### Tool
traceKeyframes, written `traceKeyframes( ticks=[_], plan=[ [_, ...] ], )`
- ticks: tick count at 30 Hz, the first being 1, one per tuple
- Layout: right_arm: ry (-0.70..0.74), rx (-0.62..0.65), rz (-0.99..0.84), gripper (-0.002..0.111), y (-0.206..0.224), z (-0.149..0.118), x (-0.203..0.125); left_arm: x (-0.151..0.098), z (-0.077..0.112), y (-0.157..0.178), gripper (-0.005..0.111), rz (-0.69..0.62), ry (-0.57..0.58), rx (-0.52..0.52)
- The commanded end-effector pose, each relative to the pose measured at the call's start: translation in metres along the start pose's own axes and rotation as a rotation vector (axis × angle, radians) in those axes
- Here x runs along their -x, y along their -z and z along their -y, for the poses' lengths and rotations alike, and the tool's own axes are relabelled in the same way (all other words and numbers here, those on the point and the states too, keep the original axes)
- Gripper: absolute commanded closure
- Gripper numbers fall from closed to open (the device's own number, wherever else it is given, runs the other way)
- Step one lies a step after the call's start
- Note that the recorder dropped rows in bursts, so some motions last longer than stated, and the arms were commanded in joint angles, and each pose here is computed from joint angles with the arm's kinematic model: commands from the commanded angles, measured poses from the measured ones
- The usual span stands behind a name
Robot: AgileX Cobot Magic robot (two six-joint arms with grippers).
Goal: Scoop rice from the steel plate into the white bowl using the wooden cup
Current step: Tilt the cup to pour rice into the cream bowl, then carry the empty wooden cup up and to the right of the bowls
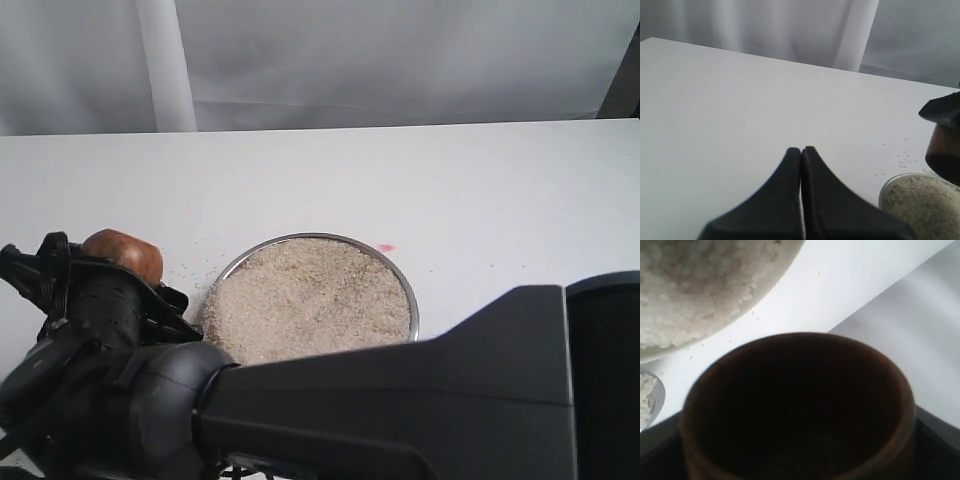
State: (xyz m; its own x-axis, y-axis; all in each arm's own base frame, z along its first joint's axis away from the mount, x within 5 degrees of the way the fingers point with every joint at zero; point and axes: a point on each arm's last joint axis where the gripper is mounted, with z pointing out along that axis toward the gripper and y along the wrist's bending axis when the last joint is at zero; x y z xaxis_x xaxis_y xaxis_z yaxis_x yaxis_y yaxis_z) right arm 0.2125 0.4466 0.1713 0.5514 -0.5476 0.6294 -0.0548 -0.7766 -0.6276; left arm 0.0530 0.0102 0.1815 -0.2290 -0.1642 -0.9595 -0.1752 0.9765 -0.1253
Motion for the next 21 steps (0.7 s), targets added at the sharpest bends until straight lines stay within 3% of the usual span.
traceKeyframes(
  ticks=[1, 7, 12, 17, 21],
  plan=[
    [-0.332, -0.029, 0.006, 0.108, 0.024, 0.022, -0.031, 0.002, 0.001, 0.001, 0.107, 0.010, 0.006, -0.009],
    [-0.834, -0.090, 0.076, 0.108, 0.052, 0.045, -0.080, 0.002, 0.001, 0.001, 0.107, 0.010, 0.006, -0.009],
    [-1.164, -0.138, 0.228, 0.108, 0.073, 0.050, -0.122, 0.002, 0.001, 0.001, 0.107, 0.010, 0.006, -0.009],
    [-1.393, -0.174, 0.332, 0.108, 0.097, 0.032, -0.167, 0.002, 0.001, 0.001, 0.107, 0.010, 0.006, -0.009],
    [-1.525, -0.184, 0.298, 0.108, 0.113, -0.003, -0.207, 0.002, 0.001, 0.001, 0.107, 0.010, 0.006, -0.009]
  ],
)
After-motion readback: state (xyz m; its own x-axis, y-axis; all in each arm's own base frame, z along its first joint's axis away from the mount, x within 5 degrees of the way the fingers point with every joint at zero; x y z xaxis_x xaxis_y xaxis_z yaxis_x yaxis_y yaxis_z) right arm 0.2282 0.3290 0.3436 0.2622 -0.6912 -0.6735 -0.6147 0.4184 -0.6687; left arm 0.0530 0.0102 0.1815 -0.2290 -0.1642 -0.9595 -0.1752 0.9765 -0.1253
